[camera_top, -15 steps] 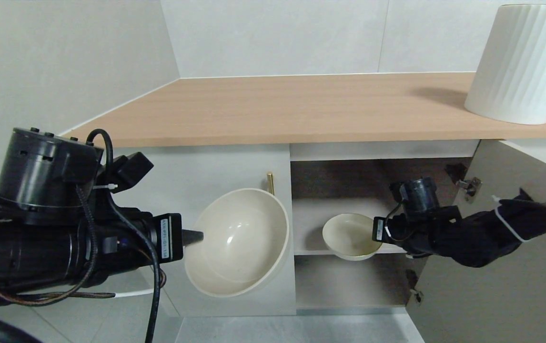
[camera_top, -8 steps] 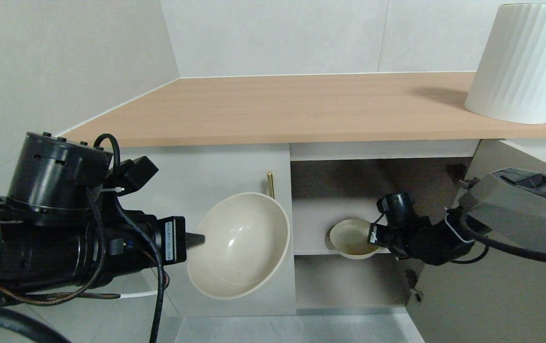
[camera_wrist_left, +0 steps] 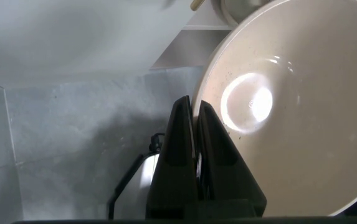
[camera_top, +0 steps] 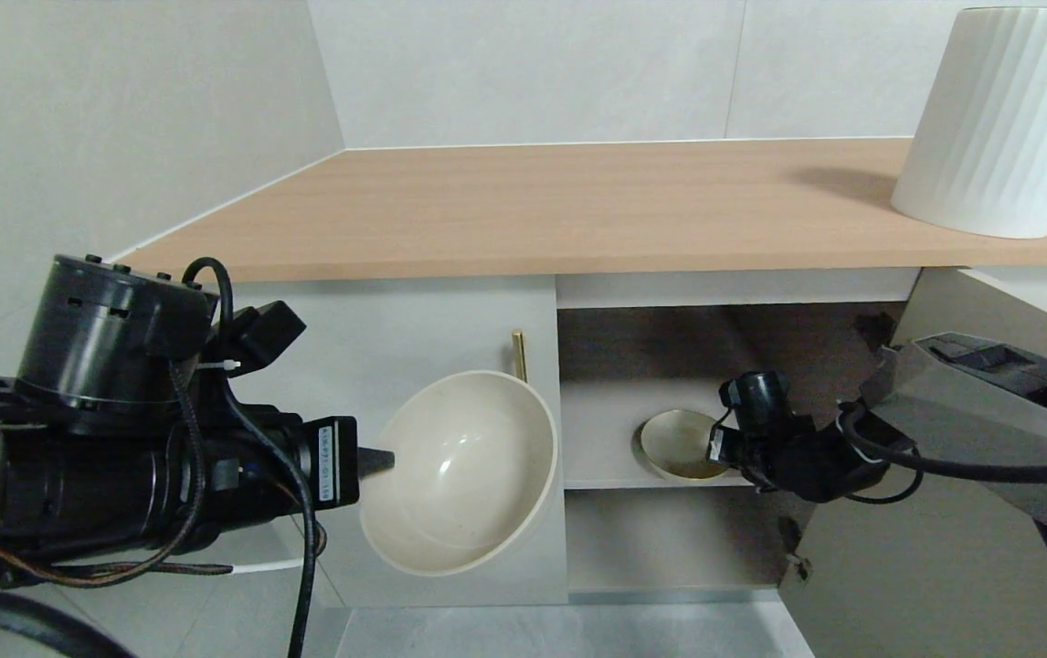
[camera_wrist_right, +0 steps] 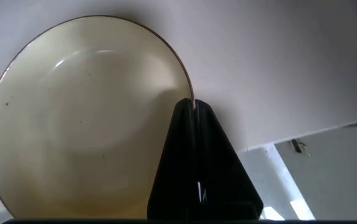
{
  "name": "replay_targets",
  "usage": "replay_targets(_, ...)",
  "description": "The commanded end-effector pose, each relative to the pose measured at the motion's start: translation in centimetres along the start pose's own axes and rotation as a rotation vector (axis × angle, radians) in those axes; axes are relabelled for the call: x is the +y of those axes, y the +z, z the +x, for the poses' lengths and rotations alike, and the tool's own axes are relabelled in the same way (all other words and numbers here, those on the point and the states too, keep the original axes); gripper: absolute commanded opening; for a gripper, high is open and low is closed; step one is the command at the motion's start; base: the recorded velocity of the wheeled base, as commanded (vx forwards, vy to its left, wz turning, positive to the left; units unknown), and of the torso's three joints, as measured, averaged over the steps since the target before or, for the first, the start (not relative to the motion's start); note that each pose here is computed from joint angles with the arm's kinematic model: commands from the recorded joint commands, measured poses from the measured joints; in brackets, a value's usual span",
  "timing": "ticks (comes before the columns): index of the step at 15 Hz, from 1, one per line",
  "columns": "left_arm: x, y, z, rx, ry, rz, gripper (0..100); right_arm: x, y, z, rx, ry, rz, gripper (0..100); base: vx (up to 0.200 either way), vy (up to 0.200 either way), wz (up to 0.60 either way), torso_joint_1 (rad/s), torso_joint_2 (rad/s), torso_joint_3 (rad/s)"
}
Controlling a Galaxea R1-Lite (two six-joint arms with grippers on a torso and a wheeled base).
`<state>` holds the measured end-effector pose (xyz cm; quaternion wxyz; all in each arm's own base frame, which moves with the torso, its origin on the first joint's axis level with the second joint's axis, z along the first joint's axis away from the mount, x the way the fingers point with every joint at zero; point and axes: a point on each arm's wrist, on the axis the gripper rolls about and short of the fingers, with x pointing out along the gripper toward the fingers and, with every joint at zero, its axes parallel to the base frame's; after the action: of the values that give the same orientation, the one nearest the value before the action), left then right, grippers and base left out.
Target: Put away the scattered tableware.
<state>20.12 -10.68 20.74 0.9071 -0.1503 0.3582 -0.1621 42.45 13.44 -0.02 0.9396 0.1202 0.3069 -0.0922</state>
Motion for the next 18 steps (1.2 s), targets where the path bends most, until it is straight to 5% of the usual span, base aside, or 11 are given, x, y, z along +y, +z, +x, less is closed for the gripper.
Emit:
replay_targets(1, 0.0, 0.0, 0.1, 0.002, 0.001, 0.0, 0, 0.0, 0.2, 0.6, -0.012, -0.008, 0.013, 0, 0.0, 0.0, 0.0, 0.0, 0.0, 0.0)
replay_targets(17, 0.1, -0.1, 0.5, 0.015, 0.008, -0.004, 0, 0.4, 1.1, 1.9, -0.063, -0.026, 0.032, 0, 0.0, 0.0, 0.0, 0.0, 0.0, 0.0)
replay_targets(18, 0.1, -0.1, 0.5, 0.015, 0.008, -0.004, 0, 0.4, 1.2, 1.8, -0.064, -0.026, 0.033, 100, 0.0, 0.0, 0.0, 0.0, 0.0, 0.0)
